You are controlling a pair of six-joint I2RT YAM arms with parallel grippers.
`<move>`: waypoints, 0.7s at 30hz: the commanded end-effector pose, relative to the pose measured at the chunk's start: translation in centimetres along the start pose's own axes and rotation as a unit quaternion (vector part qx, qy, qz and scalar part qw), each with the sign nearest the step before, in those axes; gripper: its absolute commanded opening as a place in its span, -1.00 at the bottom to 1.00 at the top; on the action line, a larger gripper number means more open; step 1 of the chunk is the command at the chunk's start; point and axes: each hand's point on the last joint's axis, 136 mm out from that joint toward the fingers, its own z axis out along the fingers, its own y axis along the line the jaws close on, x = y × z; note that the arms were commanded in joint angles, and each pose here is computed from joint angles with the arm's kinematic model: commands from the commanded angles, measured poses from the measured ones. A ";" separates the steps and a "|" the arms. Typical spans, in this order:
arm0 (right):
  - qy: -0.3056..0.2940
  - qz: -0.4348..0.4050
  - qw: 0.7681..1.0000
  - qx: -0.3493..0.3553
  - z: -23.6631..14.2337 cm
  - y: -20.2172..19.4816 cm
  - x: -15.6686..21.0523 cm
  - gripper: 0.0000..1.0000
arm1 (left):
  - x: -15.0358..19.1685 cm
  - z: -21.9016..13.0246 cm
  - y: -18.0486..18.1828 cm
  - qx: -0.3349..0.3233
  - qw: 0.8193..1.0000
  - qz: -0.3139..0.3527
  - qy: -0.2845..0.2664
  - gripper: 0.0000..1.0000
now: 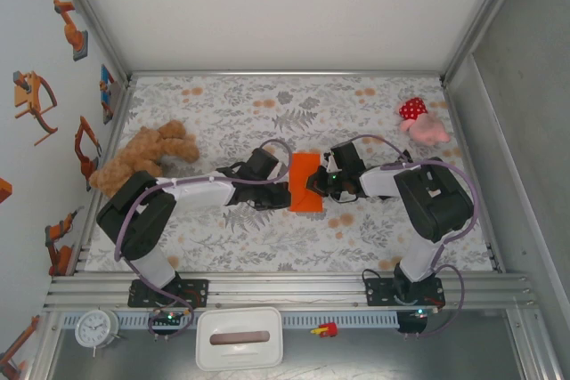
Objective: Fold a paper plane with a square sheet of paper (pick it up from the middle)
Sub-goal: Fold the triangle a second time at the center of the table.
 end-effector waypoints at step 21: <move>0.022 -0.059 0.998 0.021 -1.4 2.4 0.9 -1.00 | 1.1 3.7 3.3 -0.049 0.996 -0.062 0.036 -1.00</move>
